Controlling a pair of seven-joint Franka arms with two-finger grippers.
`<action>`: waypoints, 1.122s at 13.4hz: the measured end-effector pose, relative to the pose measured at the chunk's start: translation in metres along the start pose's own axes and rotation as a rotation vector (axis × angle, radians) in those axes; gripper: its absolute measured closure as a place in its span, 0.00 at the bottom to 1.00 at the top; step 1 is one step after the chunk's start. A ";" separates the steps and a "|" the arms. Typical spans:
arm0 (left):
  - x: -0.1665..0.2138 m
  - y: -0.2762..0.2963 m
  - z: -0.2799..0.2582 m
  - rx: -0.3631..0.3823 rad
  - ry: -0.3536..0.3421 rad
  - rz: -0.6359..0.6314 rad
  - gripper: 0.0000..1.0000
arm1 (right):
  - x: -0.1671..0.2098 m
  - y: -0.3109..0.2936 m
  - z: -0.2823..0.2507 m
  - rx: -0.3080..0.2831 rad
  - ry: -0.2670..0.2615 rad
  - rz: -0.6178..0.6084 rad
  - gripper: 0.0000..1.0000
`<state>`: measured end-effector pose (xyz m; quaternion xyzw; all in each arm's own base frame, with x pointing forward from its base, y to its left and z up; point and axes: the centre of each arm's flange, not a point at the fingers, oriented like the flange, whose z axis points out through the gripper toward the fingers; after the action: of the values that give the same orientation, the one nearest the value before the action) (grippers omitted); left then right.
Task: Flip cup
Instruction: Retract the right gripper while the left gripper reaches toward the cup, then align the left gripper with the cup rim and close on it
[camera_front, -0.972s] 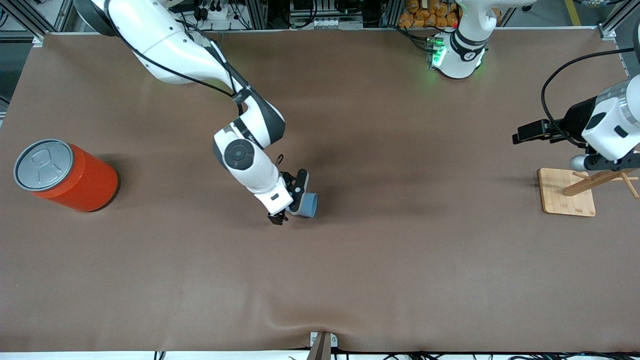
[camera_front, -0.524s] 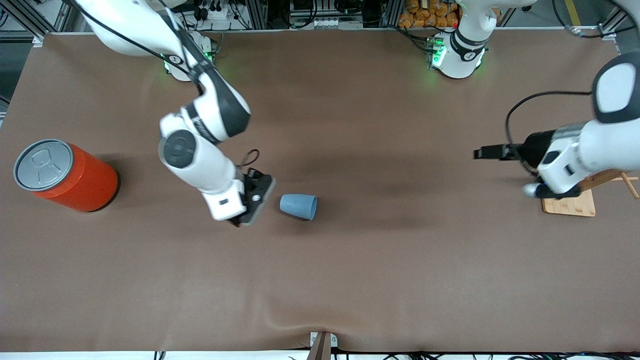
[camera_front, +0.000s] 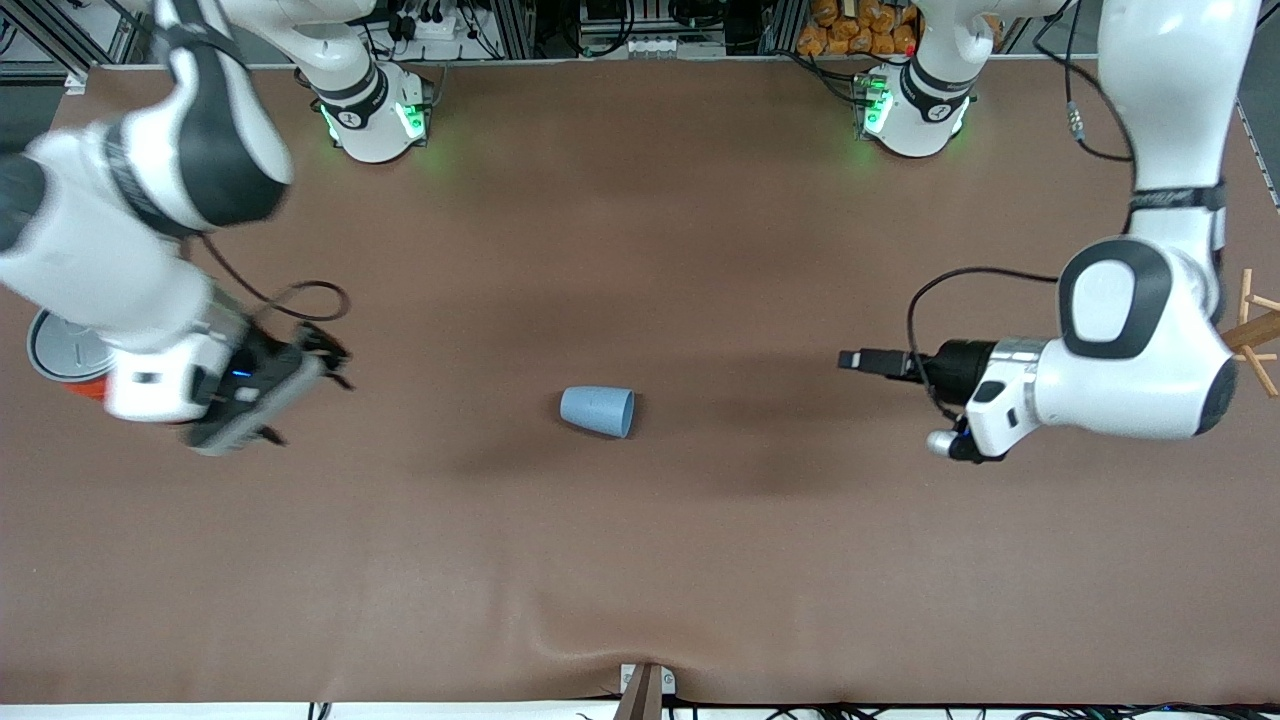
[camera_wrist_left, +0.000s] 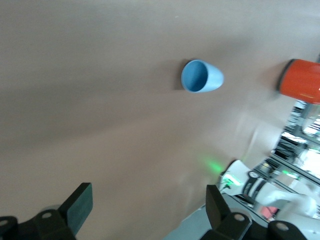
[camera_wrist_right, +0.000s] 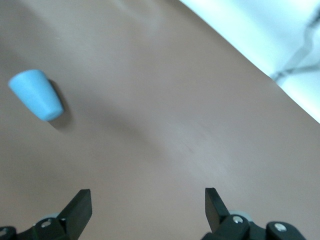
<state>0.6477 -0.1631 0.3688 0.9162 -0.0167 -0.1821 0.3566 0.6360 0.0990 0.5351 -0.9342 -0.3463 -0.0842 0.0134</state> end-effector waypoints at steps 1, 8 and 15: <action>0.010 -0.004 0.018 -0.046 -0.013 0.008 0.00 | -0.022 0.013 -0.022 -0.001 -0.030 0.040 0.00; 0.048 0.005 0.126 -0.299 -0.019 0.094 0.00 | -0.134 0.036 -0.127 0.038 -0.157 0.512 0.00; 0.069 0.006 0.221 -0.438 0.081 0.118 0.00 | -0.170 0.049 -0.138 0.061 -0.250 0.766 0.00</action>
<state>0.6363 -0.3216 0.2005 0.8208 -0.0160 -0.1230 0.5576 0.5207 -0.0589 0.6443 -0.9979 0.0258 0.0513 0.0293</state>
